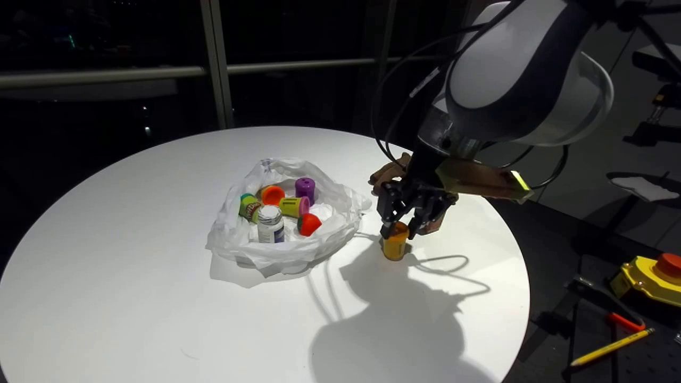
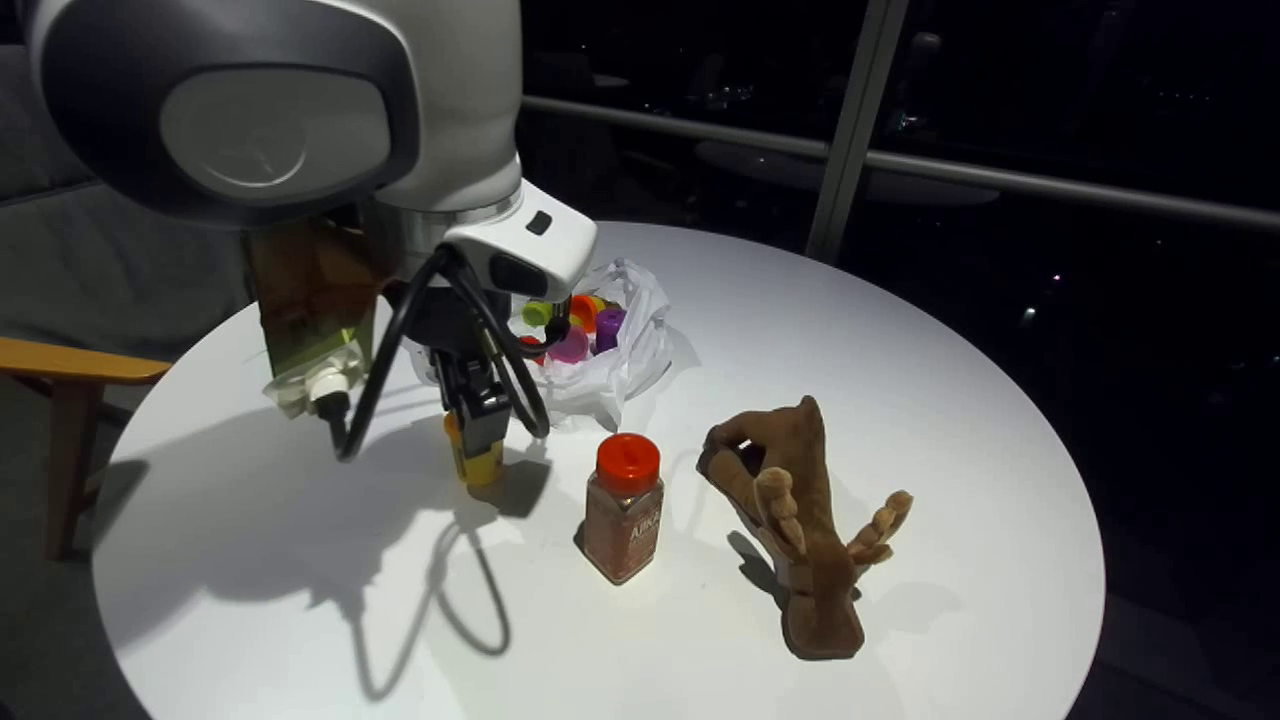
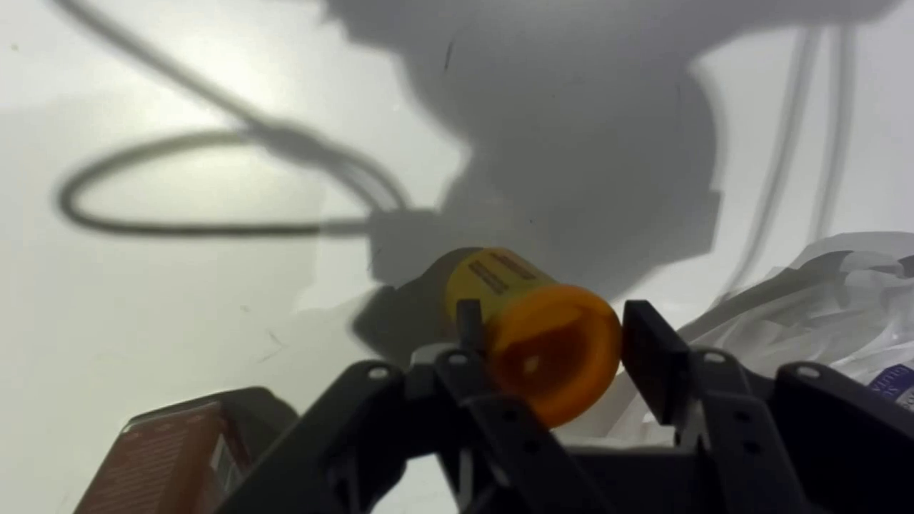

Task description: Pick up the objects from the plastic bag and put them on the table.

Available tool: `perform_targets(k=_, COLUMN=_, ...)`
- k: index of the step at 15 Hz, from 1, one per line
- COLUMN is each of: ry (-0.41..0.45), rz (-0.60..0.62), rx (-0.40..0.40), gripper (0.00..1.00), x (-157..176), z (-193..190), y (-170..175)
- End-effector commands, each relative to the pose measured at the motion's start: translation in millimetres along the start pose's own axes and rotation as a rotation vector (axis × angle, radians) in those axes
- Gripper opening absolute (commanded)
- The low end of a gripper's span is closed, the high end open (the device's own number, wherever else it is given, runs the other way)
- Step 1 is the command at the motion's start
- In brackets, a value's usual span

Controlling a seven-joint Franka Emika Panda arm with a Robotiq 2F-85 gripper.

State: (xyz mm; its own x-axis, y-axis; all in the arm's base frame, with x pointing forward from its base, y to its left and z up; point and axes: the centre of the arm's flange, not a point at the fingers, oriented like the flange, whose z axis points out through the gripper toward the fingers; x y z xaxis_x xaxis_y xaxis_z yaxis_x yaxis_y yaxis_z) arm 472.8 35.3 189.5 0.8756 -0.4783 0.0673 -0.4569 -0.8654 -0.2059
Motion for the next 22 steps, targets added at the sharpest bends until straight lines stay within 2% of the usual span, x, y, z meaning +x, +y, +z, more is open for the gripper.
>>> perform_targets(k=1, ry=0.04, rz=-0.013, rx=0.018, gripper=0.84, x=-0.2, z=-10.7, y=4.2)
perform_targets(k=3, ry=0.033, rz=-0.02, rx=0.033, gripper=0.98, x=4.6, z=-25.5, y=0.6)
perform_targets(k=4, ry=0.043, rz=-0.027, rx=0.038, gripper=1.0, x=9.3, z=-37.5, y=-6.2)
perform_targets(k=6, ry=0.045, rz=-0.061, rx=0.062, gripper=1.0, x=18.0, z=-59.0, y=-25.0)
perform_targets(k=10, ry=0.038, rz=-0.22, rx=0.046, gripper=1.0, x=35.1, z=-80.8, y=-95.4)
perform_targets(k=13, ry=0.03, rz=-0.413, rx=-0.061, gripper=1.0, x=45.1, z=-69.9, y=-148.3)
perform_targets(k=16, ry=0.009, rz=-0.574, rx=-0.182, gripper=1.0, x=54.9, z=-43.8, y=-182.2)
perform_targets(k=18, ry=-0.003, rz=-0.639, rx=-0.24, gripper=1.0, x=64.2, z=-24.0, y=-196.9)
perform_targets(k=22, ry=0.019, rz=-0.694, rx=-0.293, gripper=1.0, x=88.1, z=15.6, y=-208.5)
